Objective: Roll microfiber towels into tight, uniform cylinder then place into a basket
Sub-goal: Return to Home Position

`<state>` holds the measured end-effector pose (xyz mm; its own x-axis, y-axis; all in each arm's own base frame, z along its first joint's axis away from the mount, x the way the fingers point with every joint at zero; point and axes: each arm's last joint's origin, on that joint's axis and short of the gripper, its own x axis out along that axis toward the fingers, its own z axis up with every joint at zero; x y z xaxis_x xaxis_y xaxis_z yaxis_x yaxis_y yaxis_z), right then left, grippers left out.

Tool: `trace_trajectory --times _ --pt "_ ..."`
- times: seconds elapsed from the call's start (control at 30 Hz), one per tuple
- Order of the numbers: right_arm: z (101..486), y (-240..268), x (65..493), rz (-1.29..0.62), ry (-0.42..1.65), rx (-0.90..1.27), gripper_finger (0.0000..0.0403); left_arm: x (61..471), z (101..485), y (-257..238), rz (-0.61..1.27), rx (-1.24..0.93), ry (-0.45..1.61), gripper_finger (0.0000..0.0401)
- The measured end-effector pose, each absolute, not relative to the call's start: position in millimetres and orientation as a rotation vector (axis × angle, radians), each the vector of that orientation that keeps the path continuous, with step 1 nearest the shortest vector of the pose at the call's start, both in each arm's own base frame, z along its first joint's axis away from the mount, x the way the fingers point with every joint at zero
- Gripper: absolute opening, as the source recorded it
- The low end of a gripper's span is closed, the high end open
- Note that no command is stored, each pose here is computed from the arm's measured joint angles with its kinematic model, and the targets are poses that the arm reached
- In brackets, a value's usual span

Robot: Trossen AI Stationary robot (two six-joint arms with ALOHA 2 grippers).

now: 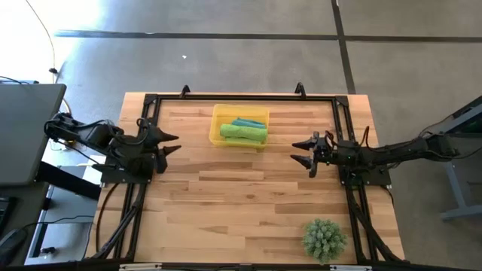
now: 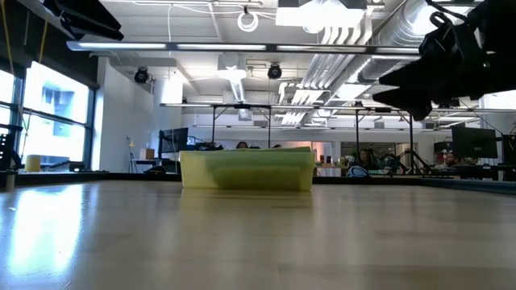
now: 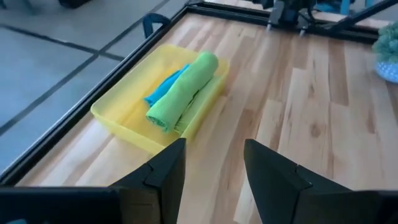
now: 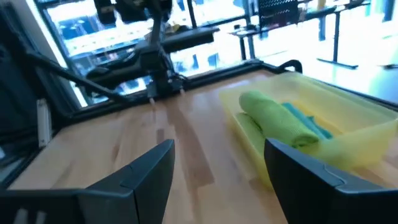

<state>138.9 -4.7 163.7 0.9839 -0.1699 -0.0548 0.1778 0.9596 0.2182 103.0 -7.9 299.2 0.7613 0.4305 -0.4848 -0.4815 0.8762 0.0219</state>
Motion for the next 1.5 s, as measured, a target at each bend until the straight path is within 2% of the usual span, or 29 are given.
trace_trajectory --times 0.2,0.47,0.73,1.2,1.37,1.5 --pt "162.4 -5.4 137.7 -0.201 0.019 0.205 0.0240 102.1 285.3 -8.0 0.520 -0.185 0.502 0.0152" --pt "162.5 -5.6 137.6 -0.201 0.015 0.243 0.0240 122.9 217.4 -15.2 0.465 -0.267 0.450 0.0152" --pt "159.1 -5.5 137.4 -0.204 0.050 0.246 0.0240 131.5 173.5 -13.2 0.382 -0.337 0.325 0.0152" --pt "151.5 -5.4 136.6 -0.210 0.131 0.237 0.0240 121.3 132.7 2.5 0.528 -0.339 0.397 0.0152" --pt "147.2 -5.4 135.9 -0.216 0.176 0.232 0.0240 121.2 126.9 3.9 0.464 -0.369 0.423 0.0152" --pt "142.8 -5.4 134.8 -0.221 0.223 0.227 0.0240 119.9 124.5 6.3 0.490 -0.374 0.442 0.0152"
